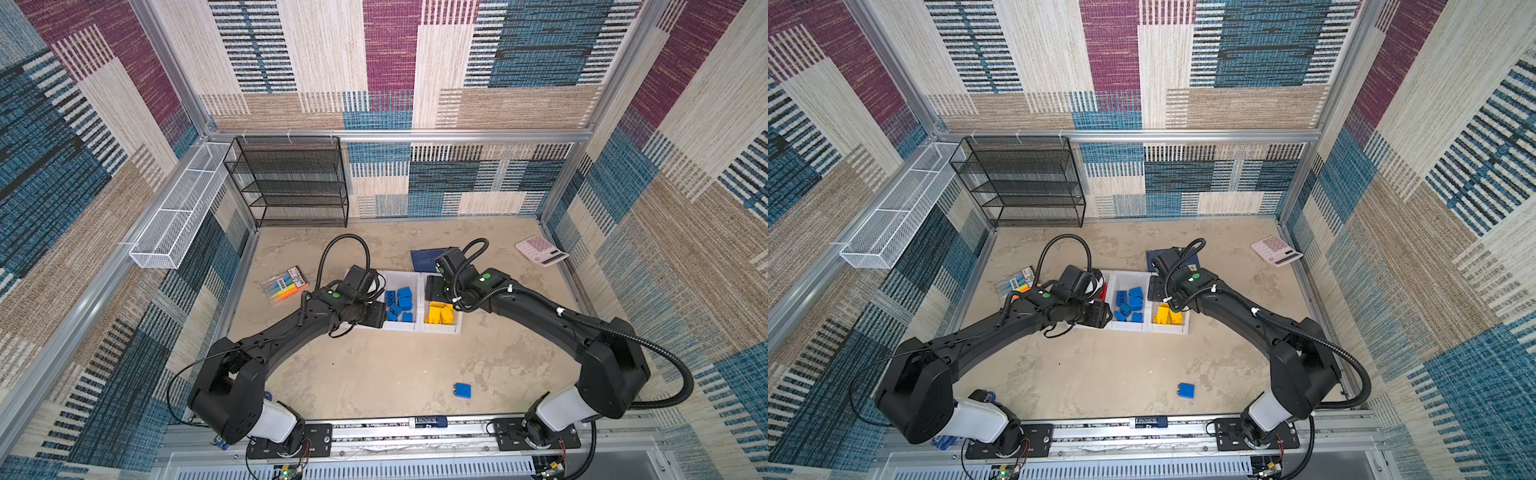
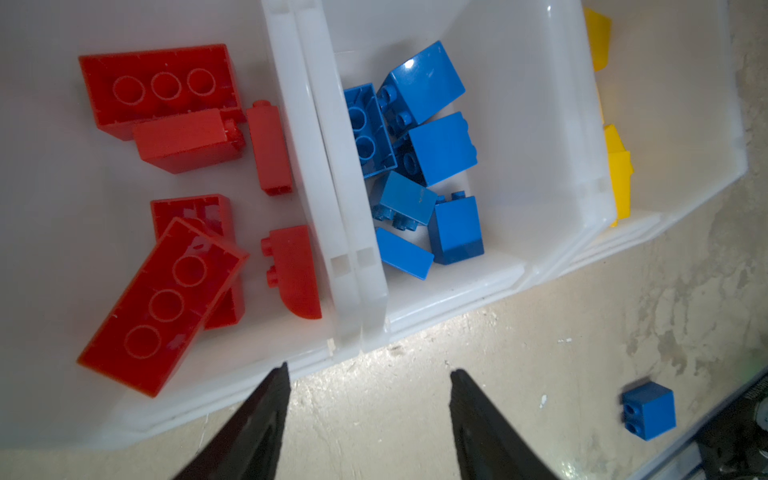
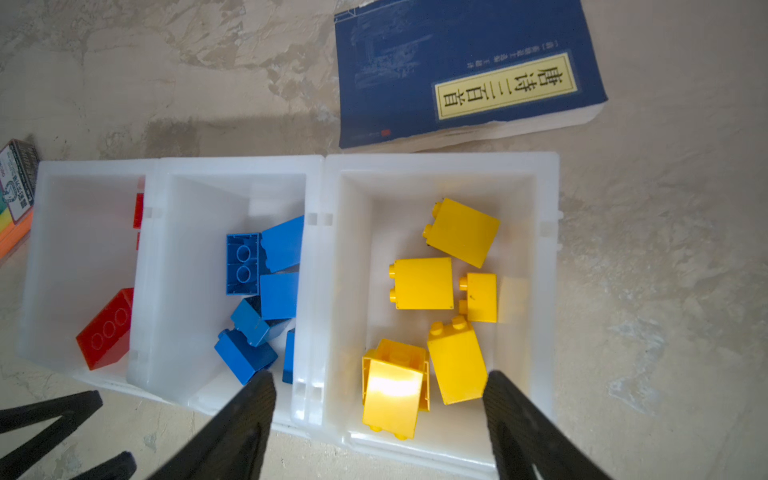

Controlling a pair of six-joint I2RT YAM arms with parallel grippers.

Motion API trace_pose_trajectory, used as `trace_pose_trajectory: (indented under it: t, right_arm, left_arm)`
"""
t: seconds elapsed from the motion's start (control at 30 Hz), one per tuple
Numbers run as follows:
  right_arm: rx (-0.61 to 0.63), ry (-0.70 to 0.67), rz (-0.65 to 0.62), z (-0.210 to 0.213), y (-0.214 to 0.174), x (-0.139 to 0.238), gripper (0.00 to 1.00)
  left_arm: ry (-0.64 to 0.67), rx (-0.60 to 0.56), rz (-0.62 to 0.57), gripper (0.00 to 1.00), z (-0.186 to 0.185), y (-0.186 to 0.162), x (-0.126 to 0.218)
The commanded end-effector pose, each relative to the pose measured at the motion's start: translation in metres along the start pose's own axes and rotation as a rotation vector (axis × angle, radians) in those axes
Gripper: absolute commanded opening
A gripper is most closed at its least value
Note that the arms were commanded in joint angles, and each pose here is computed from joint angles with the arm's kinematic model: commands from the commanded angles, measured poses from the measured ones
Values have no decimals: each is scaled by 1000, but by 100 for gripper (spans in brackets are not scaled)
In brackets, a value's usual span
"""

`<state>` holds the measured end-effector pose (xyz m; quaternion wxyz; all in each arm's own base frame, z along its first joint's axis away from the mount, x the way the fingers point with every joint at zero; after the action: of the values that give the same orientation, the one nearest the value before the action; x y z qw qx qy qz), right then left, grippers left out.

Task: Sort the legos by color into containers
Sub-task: 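Lower the right gripper and grasp the last blue brick on the table, then carry the blue brick over the middle bin and release it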

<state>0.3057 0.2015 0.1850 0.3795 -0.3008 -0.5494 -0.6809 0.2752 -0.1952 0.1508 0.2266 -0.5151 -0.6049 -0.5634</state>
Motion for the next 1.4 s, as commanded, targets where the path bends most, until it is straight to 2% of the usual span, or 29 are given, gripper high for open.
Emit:
trace_pose_trajectory:
  t: [0.0, 0.4, 0.67, 0.83, 1.1, 1.37]
  right_arm:
    - [-40, -12, 30, -9, -15, 3, 80]
    - [-108, -135, 253, -53, -145, 28, 77]
    - [-109, -125, 374, -53, -195, 24, 74]
    - [-92, -203, 430, -59, -213, 21, 74]
    - [-117, -187, 459, -59, -227, 21, 65]
    - [-89, -183, 465, -48, -227, 15, 45]
  left_arm:
    - [2, 10, -11, 65, 0, 3, 0]
    - [-4, 21, -1, 65, 0, 2, -6]
    - [-13, 25, 21, 65, -1, 1, -11]
    - [-9, 21, 22, 65, -1, 0, -11]
    - [-20, 19, 27, 65, -2, 1, -14]
    - [-25, 19, 30, 65, -3, 1, -14]
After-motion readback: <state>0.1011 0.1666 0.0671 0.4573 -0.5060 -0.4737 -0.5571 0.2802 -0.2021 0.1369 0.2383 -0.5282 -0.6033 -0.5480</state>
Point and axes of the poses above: each gripper's point midway between its finger pads, its own x axis back along the fingers, its own z axis along the line the jaws close on, y = z × x, the point moved 5 cm from there along x, back along the fingers, and after that the axes turned 2 degrees about x, right-handed, at the moved point
